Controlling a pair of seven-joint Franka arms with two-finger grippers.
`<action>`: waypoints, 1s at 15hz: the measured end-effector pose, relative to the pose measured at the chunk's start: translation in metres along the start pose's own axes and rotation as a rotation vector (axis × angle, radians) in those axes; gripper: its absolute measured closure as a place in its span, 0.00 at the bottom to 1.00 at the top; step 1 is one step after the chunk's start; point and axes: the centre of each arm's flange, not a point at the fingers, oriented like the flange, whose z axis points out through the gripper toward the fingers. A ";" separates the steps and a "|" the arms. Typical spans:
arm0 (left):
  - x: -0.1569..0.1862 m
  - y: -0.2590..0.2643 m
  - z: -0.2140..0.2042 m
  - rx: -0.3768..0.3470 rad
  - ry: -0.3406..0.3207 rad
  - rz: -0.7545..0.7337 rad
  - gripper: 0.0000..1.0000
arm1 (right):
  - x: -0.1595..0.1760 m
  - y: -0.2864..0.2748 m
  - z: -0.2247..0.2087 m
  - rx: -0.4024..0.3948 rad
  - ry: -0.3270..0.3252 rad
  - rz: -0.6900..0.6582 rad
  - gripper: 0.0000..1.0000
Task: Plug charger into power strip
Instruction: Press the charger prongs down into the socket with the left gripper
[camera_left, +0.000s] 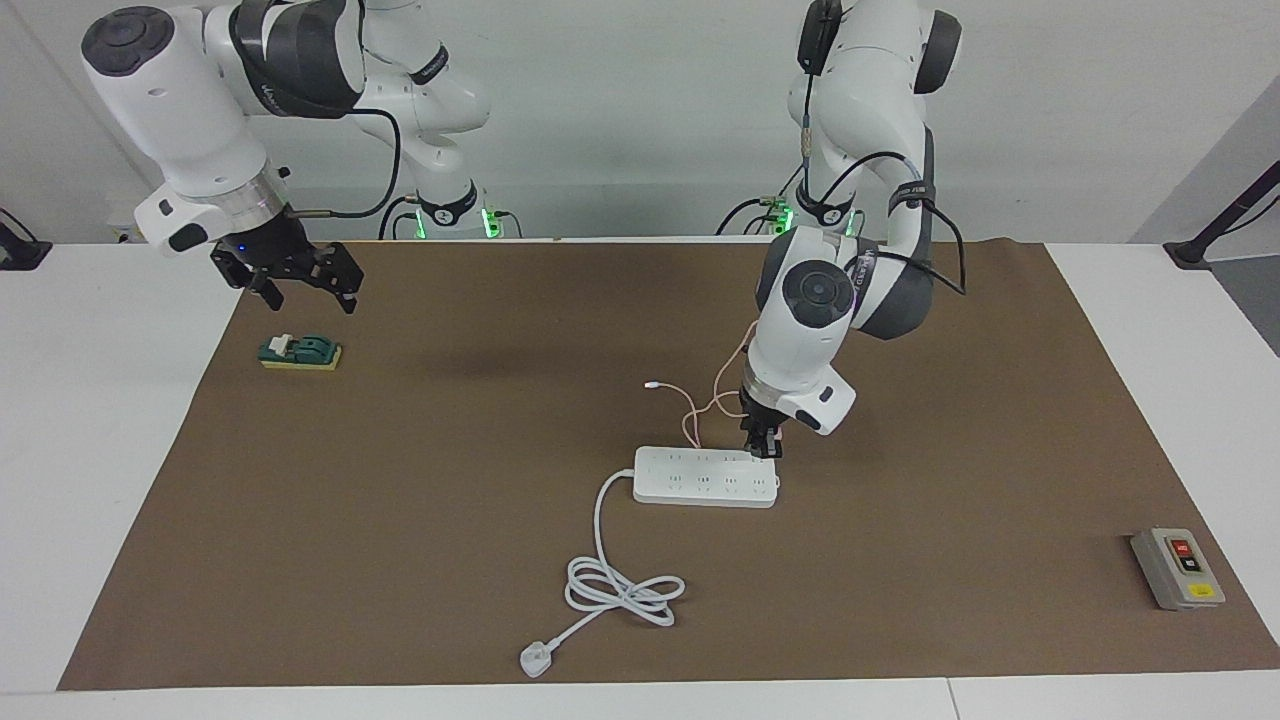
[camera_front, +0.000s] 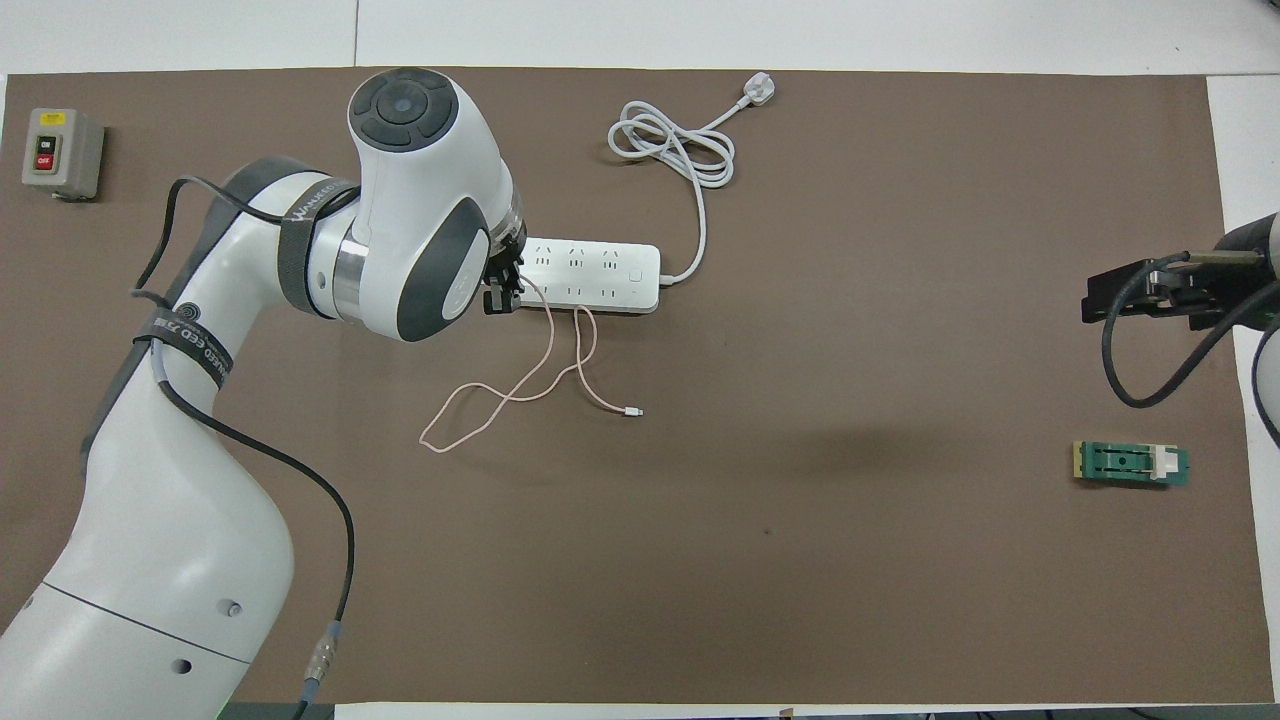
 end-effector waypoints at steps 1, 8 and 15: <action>0.000 0.001 0.001 -0.003 -0.001 -0.001 0.68 | 0.000 0.000 0.000 0.000 0.000 0.000 0.00; 0.001 0.003 0.022 0.002 0.004 -0.003 0.68 | 0.000 0.000 0.000 0.000 0.000 0.000 0.00; 0.002 0.002 0.027 0.004 0.006 -0.005 0.68 | 0.000 0.000 0.000 0.000 0.000 0.000 0.00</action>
